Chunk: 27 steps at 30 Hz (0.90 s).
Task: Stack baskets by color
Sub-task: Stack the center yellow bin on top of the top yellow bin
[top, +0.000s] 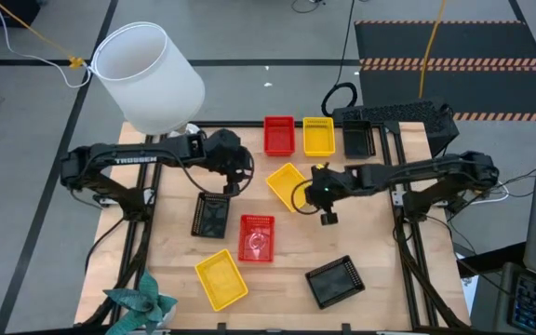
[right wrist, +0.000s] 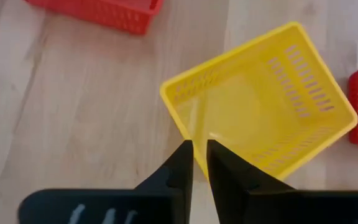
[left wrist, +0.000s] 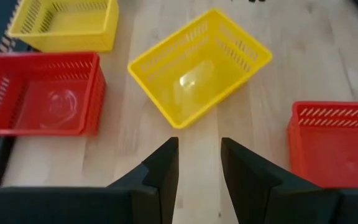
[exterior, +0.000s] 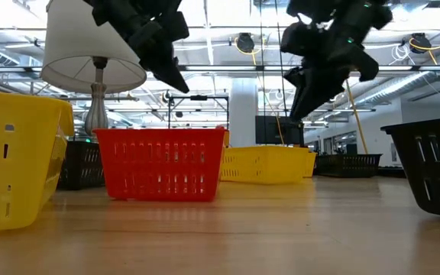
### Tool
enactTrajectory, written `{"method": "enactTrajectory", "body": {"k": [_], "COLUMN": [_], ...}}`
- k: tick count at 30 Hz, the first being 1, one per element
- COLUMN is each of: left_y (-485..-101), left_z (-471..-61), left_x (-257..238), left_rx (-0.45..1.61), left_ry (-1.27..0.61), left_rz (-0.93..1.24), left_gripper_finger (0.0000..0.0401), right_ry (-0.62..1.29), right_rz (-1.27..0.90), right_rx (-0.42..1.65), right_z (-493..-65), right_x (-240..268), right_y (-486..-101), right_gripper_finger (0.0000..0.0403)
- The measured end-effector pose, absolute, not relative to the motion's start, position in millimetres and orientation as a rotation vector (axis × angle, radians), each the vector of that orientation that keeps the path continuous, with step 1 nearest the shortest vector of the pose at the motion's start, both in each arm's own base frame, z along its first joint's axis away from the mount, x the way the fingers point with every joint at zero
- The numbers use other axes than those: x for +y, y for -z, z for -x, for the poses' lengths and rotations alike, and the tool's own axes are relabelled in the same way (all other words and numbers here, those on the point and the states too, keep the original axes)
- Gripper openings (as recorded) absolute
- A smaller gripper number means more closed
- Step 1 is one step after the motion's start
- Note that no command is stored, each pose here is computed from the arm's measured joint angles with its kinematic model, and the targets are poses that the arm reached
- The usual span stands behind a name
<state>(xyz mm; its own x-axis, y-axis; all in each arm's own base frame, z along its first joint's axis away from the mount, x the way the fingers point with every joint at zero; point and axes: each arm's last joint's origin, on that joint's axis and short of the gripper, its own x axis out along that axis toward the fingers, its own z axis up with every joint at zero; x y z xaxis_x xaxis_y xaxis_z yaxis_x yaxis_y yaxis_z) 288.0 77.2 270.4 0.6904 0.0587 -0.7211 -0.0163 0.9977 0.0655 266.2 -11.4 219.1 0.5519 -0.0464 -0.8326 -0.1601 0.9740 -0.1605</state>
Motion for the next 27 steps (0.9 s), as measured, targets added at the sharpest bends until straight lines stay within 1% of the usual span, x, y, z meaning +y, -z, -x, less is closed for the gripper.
{"method": "enactTrajectory", "body": {"k": [3, 8, 18, 22, 27], "left_y": [-271, -271, -270, -270, -270], "left_z": [-289, -291, -290, -290, -290], "left_x": [74, 69, 68, 68, 68], "left_rx": [0.8, 0.802, 0.811, 0.811, 0.81], "left_ry": [-0.055, -0.025, -0.023, -0.024, -0.026], "left_rz": [-0.006, -0.043, -0.044, -0.041, -0.036], "left_gripper_finger": [0.0122, 0.0122, 0.0122, 0.0122, 0.0122], "right_ry": [-0.087, -0.15, -0.202, -0.211, -0.222], "right_rz": [0.241, 0.277, 0.274, 0.288, 0.313], "right_rx": [1.046, 1.125, 1.228, 1.219, 1.205], "right_z": [-279, -299, -314, -319, -321], "right_x": [-16, -18, -24, -25, -25], "right_y": [-227, -229, -199, -194, -193], "right_gripper_finger": [0.0059, 0.0085, 0.015, 0.0161, 0.0156]}}
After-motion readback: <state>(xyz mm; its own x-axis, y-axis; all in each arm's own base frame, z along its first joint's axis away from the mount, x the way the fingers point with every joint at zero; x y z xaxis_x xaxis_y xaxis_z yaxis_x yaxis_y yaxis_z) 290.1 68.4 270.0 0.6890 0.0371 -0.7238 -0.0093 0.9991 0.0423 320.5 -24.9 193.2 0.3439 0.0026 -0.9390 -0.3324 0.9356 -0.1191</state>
